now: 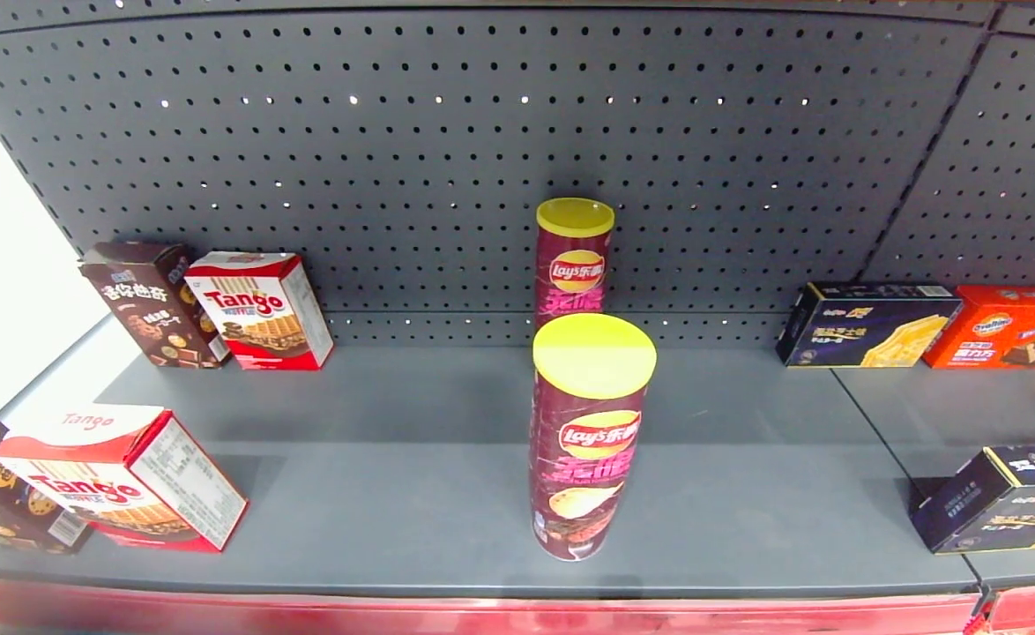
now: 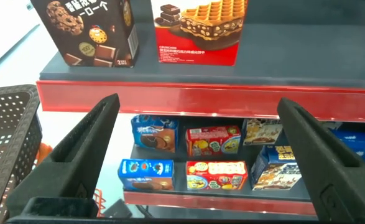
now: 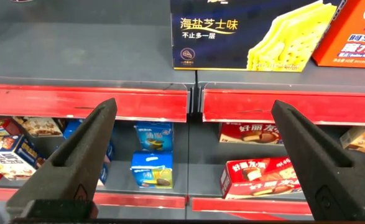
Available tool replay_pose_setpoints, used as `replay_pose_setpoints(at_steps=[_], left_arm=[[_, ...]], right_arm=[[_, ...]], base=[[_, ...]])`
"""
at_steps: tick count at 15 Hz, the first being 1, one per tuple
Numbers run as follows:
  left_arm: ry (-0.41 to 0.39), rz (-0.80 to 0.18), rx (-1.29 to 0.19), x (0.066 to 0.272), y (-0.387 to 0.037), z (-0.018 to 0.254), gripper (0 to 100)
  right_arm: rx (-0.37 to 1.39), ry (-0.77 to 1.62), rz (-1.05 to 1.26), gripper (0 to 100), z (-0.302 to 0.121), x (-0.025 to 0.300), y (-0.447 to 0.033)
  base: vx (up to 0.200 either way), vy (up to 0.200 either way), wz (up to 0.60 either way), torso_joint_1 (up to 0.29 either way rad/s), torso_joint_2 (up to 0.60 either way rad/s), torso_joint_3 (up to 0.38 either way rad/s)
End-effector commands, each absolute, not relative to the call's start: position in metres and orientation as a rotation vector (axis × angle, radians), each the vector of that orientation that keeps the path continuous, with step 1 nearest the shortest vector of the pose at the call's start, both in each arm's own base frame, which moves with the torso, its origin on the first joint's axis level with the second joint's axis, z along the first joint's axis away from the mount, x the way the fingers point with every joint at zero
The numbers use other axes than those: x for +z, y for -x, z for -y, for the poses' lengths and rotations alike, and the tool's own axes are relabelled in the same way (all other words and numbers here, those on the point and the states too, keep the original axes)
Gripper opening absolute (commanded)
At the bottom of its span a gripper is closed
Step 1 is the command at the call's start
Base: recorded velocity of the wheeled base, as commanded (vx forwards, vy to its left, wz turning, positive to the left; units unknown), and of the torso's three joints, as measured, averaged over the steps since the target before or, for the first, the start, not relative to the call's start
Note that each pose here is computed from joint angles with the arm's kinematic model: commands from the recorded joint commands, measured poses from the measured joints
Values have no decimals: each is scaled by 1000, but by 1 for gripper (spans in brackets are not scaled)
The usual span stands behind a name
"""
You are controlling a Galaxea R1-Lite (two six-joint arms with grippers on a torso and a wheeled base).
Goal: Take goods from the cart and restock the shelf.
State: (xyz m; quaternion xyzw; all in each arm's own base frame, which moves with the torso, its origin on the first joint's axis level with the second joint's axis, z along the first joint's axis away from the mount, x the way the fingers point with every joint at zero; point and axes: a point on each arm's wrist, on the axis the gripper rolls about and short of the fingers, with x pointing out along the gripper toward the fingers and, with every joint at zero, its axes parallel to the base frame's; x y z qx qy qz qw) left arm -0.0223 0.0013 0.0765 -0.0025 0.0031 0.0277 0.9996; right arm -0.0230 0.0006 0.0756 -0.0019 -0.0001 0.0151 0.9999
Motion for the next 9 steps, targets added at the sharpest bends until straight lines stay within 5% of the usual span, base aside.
replay_pose_setpoints(at_steps=[1, 9], left_arm=[[6, -7, 57, 77, 22, -1, 100], [6, -7, 57, 77, 22, -1, 100]], right_arm=[[31, 5, -1, 100, -1, 76, 23], [29, 5, -1, 100, -1, 76, 23]], base=[[0, 0, 0, 0, 0, 0], [0, 0, 0, 0, 0, 0]])
